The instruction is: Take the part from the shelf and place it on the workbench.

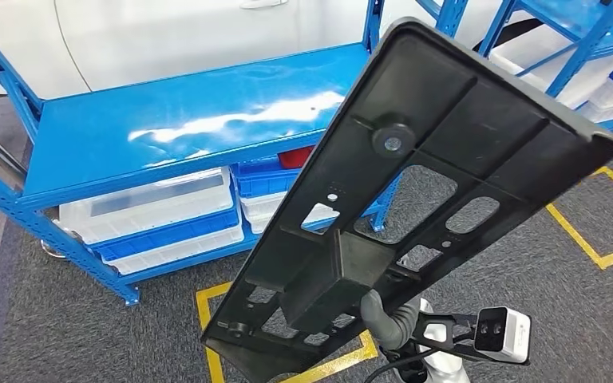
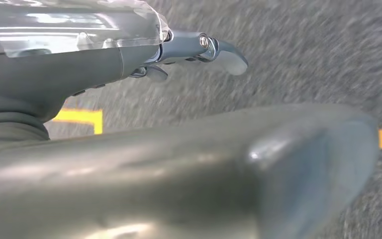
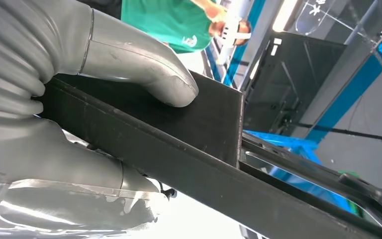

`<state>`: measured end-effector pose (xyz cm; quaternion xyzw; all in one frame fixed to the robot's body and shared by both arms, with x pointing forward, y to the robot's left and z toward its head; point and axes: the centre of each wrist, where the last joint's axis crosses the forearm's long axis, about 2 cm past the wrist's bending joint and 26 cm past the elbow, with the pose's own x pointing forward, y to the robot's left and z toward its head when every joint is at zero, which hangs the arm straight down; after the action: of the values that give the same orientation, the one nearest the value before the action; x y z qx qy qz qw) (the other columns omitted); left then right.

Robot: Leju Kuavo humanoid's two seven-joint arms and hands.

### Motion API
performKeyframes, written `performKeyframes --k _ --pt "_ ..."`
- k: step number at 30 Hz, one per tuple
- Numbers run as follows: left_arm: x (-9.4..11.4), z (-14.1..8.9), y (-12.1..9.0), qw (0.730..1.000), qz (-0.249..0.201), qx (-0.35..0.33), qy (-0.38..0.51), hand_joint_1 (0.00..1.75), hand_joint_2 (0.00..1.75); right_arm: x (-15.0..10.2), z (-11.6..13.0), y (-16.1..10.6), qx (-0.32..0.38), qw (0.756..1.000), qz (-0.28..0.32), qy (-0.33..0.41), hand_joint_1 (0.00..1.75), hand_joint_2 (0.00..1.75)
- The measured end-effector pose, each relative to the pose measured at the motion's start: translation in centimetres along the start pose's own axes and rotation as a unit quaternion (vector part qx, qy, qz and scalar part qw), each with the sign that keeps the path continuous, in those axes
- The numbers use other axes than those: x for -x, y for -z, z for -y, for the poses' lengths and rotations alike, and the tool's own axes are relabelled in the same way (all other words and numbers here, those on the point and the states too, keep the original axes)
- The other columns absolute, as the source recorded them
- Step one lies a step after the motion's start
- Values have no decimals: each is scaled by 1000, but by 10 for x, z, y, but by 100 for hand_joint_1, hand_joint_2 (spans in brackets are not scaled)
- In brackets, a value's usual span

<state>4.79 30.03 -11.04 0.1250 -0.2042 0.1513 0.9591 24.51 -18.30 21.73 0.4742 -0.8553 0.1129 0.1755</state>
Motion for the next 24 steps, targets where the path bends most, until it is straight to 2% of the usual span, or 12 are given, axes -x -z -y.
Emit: performKeyframes --k 8,24 --pt "-6 -11 4 1000 17 -11 15 0 0 -12 -2 2 5 1000 21 -13 175 175" --pt "-9 -20 7 1000 21 -11 19 0 0 -17 -3 5 6 999 37 -17 175 175"
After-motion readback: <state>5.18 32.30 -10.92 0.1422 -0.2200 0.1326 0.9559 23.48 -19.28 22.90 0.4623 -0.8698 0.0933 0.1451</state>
